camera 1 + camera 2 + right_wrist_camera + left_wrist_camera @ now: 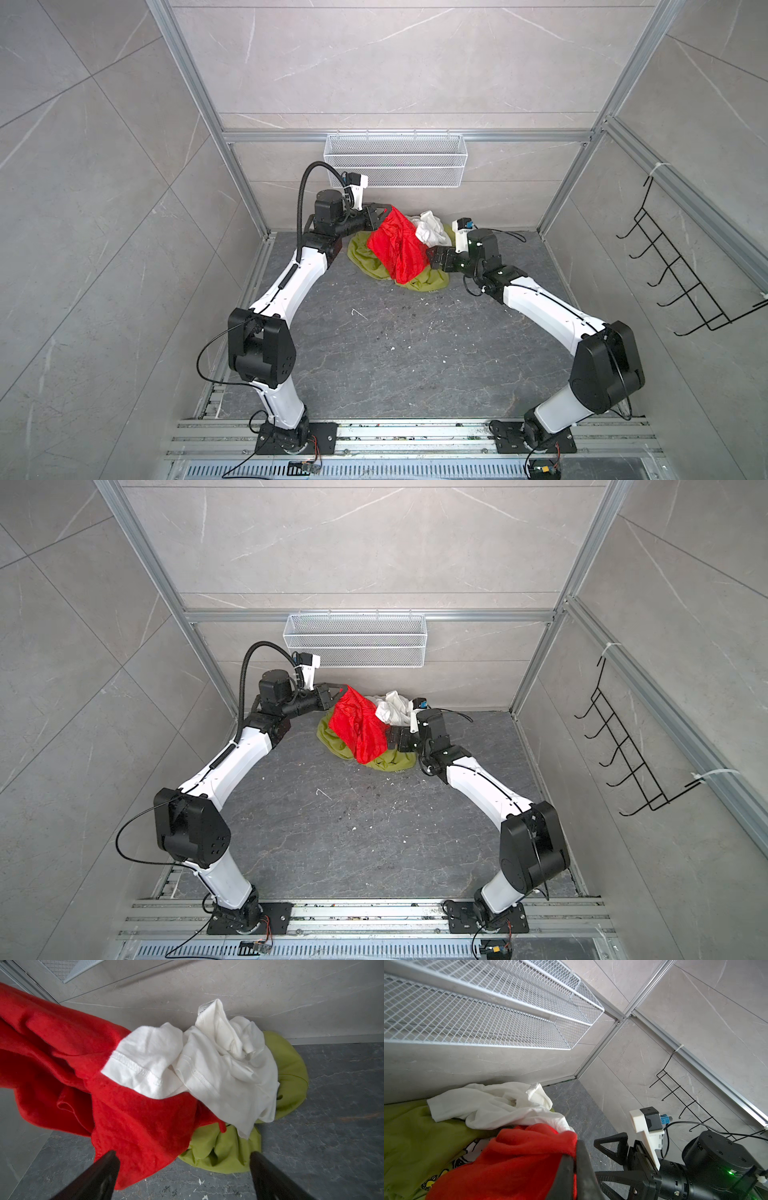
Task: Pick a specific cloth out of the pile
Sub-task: 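Lift the red cloth upward out of the pile with the left gripper, then raise the red cloth higher and pull it away from the pile with the left gripper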
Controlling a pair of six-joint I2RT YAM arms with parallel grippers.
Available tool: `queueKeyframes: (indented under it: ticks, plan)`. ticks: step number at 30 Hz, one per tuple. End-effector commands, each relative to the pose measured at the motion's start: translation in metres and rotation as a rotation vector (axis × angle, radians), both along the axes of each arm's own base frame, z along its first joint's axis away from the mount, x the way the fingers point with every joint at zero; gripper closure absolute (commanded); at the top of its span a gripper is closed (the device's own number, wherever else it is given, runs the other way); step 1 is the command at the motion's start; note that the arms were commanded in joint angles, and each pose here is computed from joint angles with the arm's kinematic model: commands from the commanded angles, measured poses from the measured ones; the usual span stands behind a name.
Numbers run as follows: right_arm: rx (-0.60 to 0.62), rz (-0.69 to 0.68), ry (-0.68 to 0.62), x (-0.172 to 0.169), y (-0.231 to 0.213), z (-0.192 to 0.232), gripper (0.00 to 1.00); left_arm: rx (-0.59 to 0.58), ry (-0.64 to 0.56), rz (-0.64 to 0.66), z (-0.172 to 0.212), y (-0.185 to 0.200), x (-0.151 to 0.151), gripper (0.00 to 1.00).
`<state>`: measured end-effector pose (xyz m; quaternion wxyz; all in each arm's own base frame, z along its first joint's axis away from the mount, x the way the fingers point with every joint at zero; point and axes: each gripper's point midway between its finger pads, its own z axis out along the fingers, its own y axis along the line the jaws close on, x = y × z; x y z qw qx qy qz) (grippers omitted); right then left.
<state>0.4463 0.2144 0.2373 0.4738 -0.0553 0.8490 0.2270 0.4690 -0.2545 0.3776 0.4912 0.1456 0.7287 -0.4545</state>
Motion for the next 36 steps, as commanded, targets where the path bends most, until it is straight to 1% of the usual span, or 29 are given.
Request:
queueKeyframes:
  ticks: [1,10,28,36]
  plan:
    - [0.010,0.029,-0.039,-0.008,0.004,0.019,0.00,-0.022,-0.167,0.009,0.050,0.010,-0.016,1.00]
    - [0.012,0.033,-0.036,-0.012,0.005,0.017,0.00,-0.022,-0.170,0.022,0.048,0.014,-0.019,1.00]
    - [0.020,0.048,-0.050,-0.015,0.009,0.022,0.00,-0.041,-0.208,0.025,0.067,0.018,-0.031,1.00]
    - [0.031,0.078,-0.079,-0.019,0.013,0.034,0.00,-0.064,-0.221,0.010,0.077,0.016,-0.033,1.00]
